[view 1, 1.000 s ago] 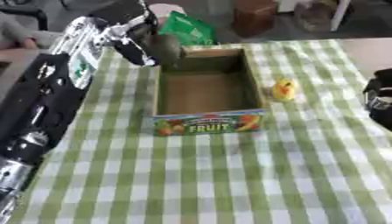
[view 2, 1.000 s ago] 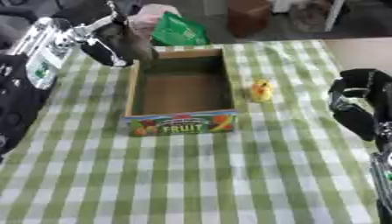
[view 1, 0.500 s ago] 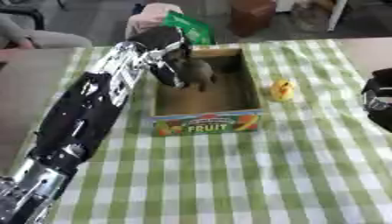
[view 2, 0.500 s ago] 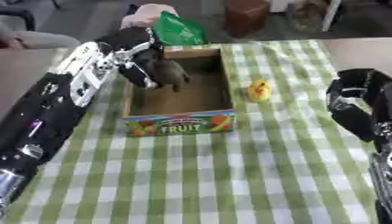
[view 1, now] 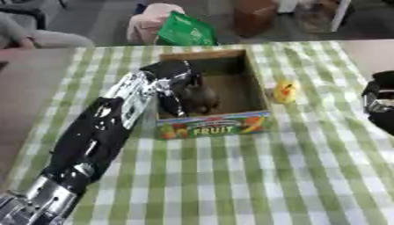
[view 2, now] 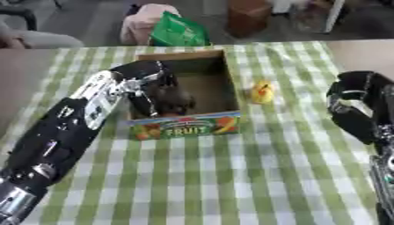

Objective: Pick up objects on the table and place them in the box.

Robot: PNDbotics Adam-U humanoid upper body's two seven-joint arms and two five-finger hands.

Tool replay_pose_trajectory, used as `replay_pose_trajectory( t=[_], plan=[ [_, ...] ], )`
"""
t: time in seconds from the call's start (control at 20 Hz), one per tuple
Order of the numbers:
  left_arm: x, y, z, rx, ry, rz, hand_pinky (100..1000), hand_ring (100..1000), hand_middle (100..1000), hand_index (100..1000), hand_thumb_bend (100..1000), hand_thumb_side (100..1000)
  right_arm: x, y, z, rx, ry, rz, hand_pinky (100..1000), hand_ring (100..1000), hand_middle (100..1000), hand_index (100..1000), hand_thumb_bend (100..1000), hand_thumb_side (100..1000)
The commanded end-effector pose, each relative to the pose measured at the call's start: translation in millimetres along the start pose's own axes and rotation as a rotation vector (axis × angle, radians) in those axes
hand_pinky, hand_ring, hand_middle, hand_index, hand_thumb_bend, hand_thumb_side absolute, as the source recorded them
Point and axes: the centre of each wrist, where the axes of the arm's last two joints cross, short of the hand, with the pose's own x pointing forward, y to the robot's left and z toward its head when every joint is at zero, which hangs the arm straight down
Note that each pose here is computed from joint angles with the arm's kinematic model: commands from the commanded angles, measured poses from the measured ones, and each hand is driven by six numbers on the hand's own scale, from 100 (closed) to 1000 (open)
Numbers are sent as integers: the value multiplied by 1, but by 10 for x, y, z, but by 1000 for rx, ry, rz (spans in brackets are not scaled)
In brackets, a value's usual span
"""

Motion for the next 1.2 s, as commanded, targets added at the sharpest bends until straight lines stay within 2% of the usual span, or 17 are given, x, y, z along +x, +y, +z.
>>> replay_pose_trajectory(
  t=[0.05, 0.25, 0.45, 0.75, 1.2],
  plan=[
    [-86, 269, 103, 94, -1, 6, 773, 732, 715, 793, 855, 308, 55, -79, -46, -18, -24, 13, 639, 658, 560, 656, 100, 100],
    [-264, 509, 388, 282, -4, 41, 774, 723, 703, 788, 864, 342, 48, -118, -52, -24, -21, 28, 640, 659, 561, 664, 100, 100],
    [-291, 566, 603, 452, -13, 116, 755, 675, 633, 763, 853, 263, 68, -180, -96, -29, -34, 55, 641, 660, 563, 668, 111, 100],
    [-256, 459, 894, 626, -15, 213, 732, 643, 605, 754, 839, 195, 155, -292, -278, 12, -79, 139, 644, 665, 567, 687, 139, 100],
    [-111, 84, 1288, 753, 68, 396, 717, 620, 584, 746, 820, 174, 168, -451, -618, 119, -104, 290, 646, 671, 577, 709, 187, 100]
  ],
)
